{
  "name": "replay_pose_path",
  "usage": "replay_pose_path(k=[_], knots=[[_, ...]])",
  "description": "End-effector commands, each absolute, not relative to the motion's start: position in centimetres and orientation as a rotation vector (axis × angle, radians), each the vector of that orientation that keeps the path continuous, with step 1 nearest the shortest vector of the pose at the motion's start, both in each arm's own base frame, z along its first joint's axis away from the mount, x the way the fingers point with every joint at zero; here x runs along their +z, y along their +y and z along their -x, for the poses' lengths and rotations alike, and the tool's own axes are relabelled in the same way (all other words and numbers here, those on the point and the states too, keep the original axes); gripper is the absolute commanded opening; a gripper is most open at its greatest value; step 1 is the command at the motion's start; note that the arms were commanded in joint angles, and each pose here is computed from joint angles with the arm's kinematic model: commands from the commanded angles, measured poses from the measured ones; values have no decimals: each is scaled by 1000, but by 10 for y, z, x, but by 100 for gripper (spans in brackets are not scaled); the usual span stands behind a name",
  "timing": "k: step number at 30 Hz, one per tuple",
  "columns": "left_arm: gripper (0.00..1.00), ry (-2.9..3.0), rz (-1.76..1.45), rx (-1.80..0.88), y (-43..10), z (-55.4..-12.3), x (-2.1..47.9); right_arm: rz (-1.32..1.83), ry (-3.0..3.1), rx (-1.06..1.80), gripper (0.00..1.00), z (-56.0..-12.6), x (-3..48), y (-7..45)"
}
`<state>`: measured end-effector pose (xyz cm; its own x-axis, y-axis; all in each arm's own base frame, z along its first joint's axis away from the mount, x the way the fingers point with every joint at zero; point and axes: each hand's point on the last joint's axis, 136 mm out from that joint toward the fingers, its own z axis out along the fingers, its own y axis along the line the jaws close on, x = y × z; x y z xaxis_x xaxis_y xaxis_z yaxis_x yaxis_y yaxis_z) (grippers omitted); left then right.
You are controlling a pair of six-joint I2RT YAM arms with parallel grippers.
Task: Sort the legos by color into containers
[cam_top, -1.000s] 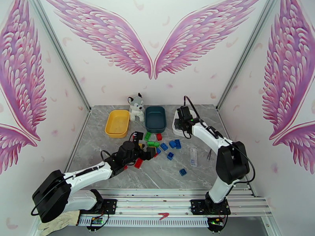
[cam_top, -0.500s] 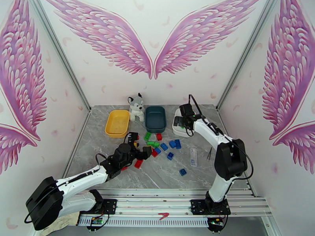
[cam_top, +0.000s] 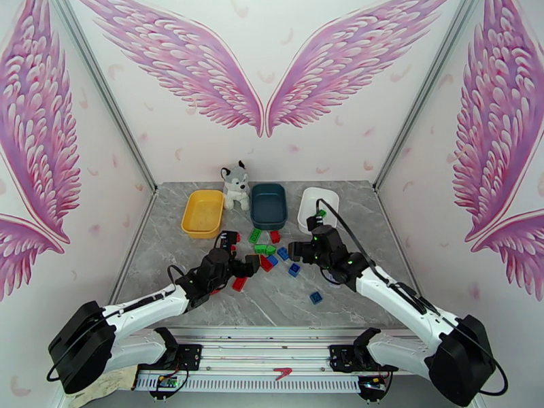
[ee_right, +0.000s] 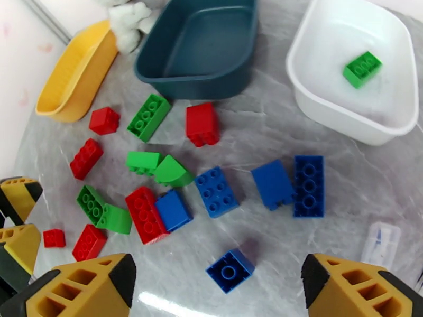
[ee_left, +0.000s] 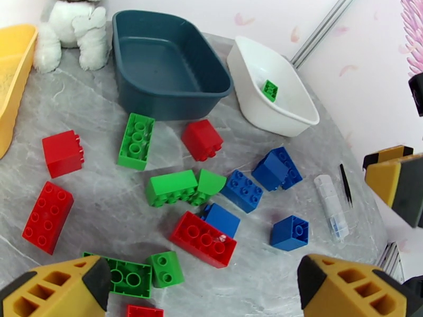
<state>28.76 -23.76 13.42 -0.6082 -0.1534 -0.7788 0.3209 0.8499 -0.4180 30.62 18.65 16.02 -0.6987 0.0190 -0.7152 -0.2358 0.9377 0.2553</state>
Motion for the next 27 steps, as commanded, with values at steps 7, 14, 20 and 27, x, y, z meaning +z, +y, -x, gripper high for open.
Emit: replay_pose_path(k=[7, 14, 20, 27], knots=[[99, 2152, -233, -667, -240, -306, 126, 249, 2193, 368, 94, -325, 135, 212], [95, 2259, -175, -651, -233, -315, 110, 356, 2331, 374, 88, -325, 98, 250], [93, 2289, -98, -801, -239, -300, 111, 440, 2410, 335, 87, -299, 110, 274], [96, 2128, 79, -642, -164, -307, 146, 442, 2412, 451, 82, -294, 123, 280]])
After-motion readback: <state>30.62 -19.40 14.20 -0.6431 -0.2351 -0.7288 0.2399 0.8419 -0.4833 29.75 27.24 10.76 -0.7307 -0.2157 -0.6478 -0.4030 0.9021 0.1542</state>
